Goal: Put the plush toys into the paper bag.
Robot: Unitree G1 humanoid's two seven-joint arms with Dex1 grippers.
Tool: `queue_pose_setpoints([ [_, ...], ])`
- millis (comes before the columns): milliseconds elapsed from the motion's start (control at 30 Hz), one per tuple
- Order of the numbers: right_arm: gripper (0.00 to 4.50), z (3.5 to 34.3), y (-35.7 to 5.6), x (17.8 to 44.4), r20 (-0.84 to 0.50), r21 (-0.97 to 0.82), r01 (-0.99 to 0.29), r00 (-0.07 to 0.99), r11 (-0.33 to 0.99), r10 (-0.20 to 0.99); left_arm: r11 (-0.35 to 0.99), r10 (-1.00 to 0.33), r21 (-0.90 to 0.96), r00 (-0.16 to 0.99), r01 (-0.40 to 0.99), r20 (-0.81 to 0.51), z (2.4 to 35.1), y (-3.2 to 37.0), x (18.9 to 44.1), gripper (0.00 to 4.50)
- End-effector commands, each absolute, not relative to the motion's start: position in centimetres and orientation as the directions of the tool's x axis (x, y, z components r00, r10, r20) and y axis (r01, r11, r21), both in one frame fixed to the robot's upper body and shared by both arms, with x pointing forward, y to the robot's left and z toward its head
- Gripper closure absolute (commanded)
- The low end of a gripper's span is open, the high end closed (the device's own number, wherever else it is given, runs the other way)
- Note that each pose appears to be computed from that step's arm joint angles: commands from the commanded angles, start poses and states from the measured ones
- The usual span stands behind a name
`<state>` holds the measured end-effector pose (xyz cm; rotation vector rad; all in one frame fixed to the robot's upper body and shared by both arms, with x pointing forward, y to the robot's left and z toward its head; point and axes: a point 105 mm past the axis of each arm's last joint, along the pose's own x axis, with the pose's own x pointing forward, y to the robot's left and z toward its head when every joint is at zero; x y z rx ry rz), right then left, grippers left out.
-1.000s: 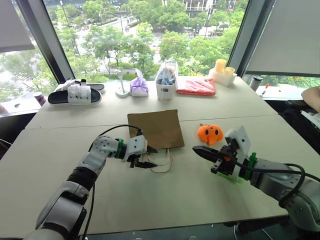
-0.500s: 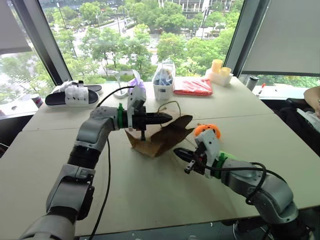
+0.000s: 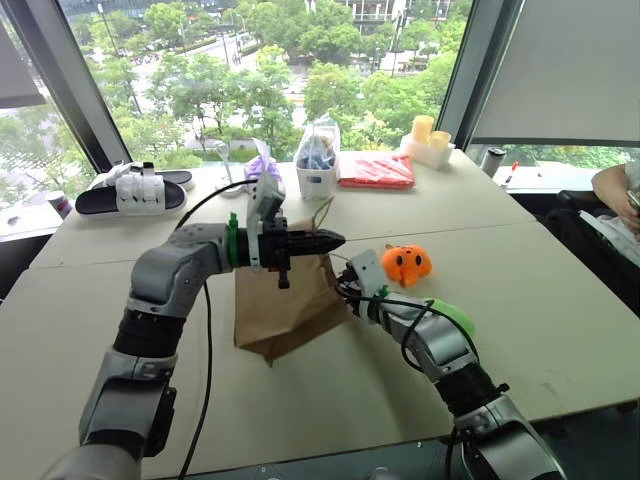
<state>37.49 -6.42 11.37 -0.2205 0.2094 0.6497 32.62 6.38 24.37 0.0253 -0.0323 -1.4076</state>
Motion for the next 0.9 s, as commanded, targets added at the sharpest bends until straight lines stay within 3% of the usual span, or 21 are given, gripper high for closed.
queue_pose_setpoints([
  [33, 4.50, 15.4, -7.9, 35.5, -0.173, -0.165, -0.621, 0.783, 0.767, 0.597, 0.160, -0.986, 0.086, 0.164, 0.983, -0.039, 23.5, 6.7, 32.3, 4.47],
  [333, 4.50, 19.6, -10.5, 30.0, -0.156, -0.172, -0.651, 0.759, 0.739, 0.632, 0.045, -0.992, 0.032, 0.048, 0.998, -0.115, 20.9, 6.1, 31.0, 4.47],
  [500, 4.50, 18.3, -7.9, 28.0, -0.198, -0.092, -0.769, 0.636, 0.632, 0.746, -0.010, -0.994, 0.005, -0.010, 1.000, -0.108, 21.5, 5.8, 30.7, 4.47],
  [767, 4.50, 16.0, -4.7, 28.5, -0.211, -0.005, -0.822, 0.557, 0.569, 0.803, -0.042, -0.996, -0.021, -0.043, 0.999, -0.078, 22.6, 5.9, 29.8, 4.47],
  [900, 4.50, 14.7, -3.3, 30.4, -0.203, 0.044, -0.830, 0.538, 0.557, 0.818, -0.072, -0.996, -0.080, -0.076, 0.994, -0.042, 23.7, 6.2, 28.9, 4.47],
])
